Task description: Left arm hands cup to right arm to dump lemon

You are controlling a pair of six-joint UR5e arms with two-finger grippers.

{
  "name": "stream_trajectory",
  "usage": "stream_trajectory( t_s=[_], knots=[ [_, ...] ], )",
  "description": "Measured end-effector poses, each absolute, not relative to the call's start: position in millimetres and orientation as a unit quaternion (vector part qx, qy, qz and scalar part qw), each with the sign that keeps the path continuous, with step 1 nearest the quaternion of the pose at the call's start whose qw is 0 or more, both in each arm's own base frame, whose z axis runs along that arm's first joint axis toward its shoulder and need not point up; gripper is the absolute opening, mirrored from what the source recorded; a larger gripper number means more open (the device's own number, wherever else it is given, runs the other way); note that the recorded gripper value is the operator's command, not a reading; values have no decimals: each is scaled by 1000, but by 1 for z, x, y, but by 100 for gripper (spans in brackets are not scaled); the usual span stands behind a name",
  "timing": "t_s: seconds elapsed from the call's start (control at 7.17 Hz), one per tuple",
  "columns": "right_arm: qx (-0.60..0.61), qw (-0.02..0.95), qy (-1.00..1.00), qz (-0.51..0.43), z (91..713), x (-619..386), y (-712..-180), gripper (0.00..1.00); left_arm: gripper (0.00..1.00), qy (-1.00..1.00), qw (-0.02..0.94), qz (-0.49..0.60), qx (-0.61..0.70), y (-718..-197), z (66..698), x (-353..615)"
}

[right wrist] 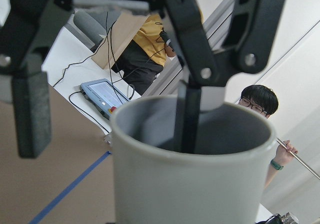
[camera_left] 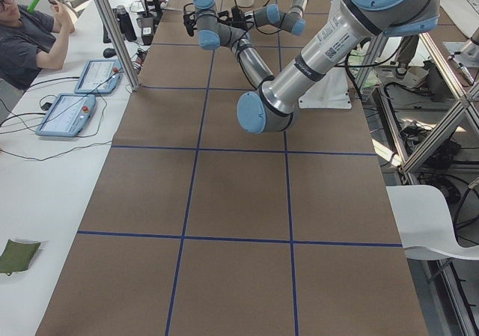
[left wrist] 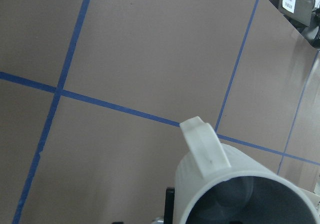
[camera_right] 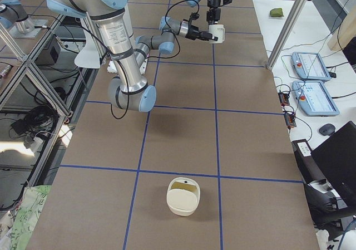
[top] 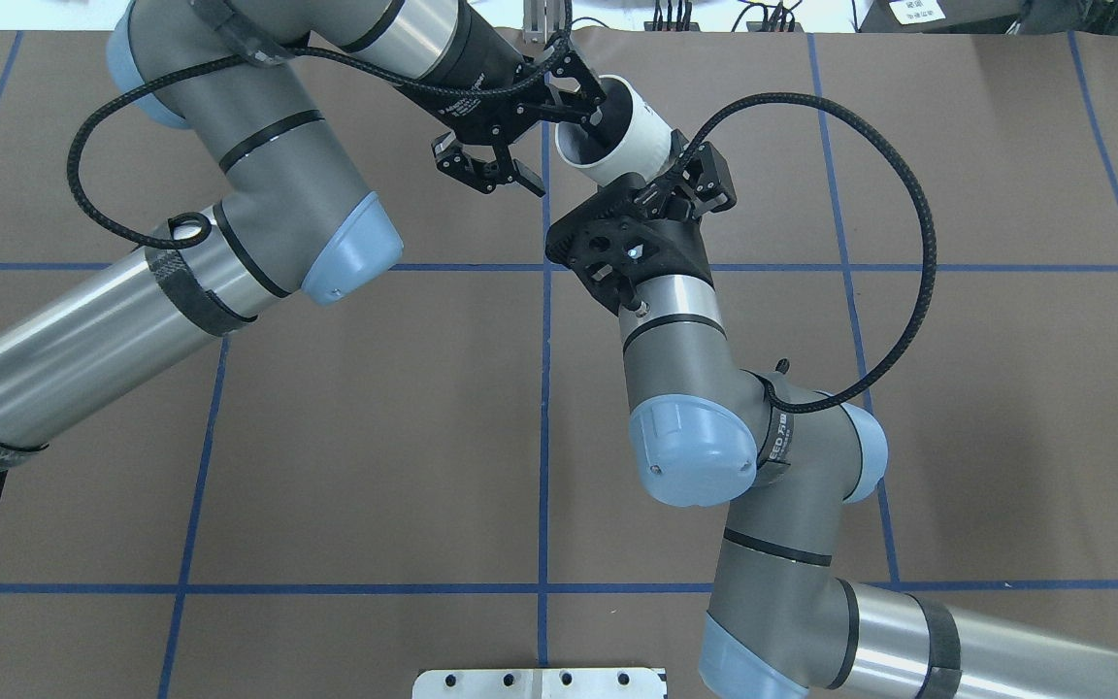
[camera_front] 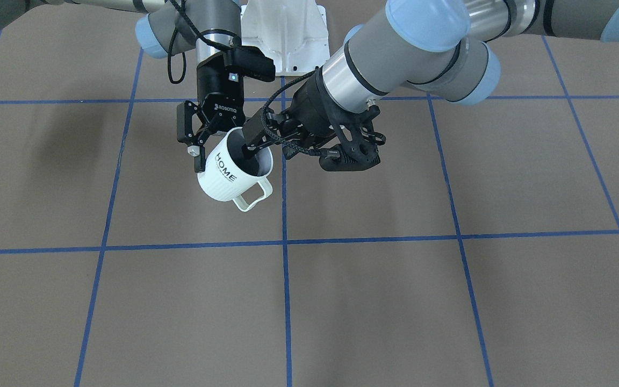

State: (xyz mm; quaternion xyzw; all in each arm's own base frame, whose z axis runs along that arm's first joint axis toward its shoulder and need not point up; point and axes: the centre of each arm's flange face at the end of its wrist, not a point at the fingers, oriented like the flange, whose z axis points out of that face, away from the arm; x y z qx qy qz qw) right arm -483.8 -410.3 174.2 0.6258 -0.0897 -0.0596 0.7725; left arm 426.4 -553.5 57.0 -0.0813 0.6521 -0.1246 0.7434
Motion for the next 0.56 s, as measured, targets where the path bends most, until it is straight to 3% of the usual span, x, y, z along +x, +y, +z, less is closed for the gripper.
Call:
stream_trajectory(
  t_s=[0.14, 0.56],
  knots=[
    [626, 773, -89, -60, 174, -484, -410, 36, 34, 651, 744, -123, -83, -552, 58, 429],
    [626, 772, -90, -60, 174, -485, -409, 36, 31, 651, 745, -120, -83, -550, 58, 432]
  ],
)
